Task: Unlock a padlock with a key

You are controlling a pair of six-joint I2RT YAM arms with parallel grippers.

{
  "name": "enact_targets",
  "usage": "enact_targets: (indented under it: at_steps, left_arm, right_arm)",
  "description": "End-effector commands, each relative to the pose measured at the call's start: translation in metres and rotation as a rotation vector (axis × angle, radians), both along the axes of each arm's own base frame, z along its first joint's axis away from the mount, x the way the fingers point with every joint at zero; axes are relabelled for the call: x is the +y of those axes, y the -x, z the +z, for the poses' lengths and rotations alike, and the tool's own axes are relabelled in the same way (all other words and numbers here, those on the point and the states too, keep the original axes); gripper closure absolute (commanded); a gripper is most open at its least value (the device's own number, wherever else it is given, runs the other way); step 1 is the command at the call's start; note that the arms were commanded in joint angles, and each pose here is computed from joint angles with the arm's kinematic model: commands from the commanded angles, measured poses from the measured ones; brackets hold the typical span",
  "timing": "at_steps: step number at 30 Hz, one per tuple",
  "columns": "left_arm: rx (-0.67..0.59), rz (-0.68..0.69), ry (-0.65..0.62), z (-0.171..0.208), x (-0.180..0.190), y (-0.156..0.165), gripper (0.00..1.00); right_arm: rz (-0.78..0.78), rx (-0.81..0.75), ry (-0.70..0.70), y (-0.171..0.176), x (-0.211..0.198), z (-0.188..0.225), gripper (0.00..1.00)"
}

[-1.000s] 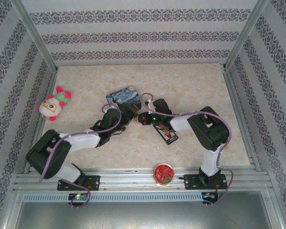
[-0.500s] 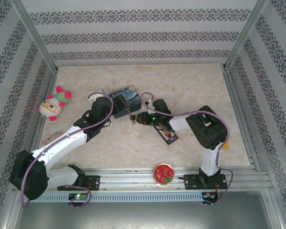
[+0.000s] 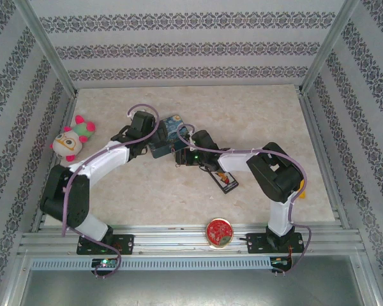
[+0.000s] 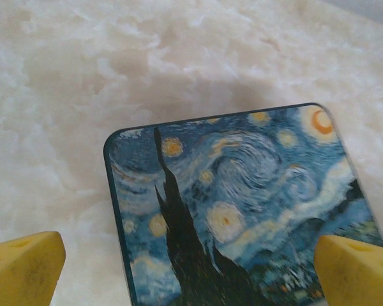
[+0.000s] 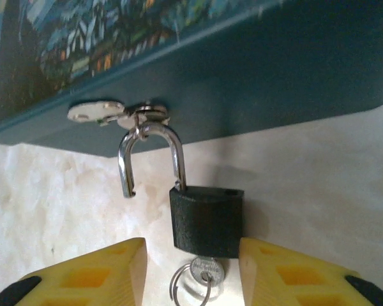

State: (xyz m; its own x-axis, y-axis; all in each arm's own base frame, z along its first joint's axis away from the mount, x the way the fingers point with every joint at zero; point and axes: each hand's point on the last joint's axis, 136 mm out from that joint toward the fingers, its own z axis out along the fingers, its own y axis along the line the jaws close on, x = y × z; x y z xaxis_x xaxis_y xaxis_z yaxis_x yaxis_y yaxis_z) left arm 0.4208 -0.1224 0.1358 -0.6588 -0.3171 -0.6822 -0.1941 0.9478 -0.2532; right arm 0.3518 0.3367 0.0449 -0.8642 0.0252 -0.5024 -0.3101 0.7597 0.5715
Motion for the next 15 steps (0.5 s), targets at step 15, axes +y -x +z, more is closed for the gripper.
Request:
enact_targets:
  at_steps: [15]
  left_arm:
    - [0.193, 0.030, -0.161, -0.055, 0.026, -0.033, 0.01]
  right_arm:
    - [0.032, 0.024, 0.132, 0.000, 0.009, -0.031, 0.52]
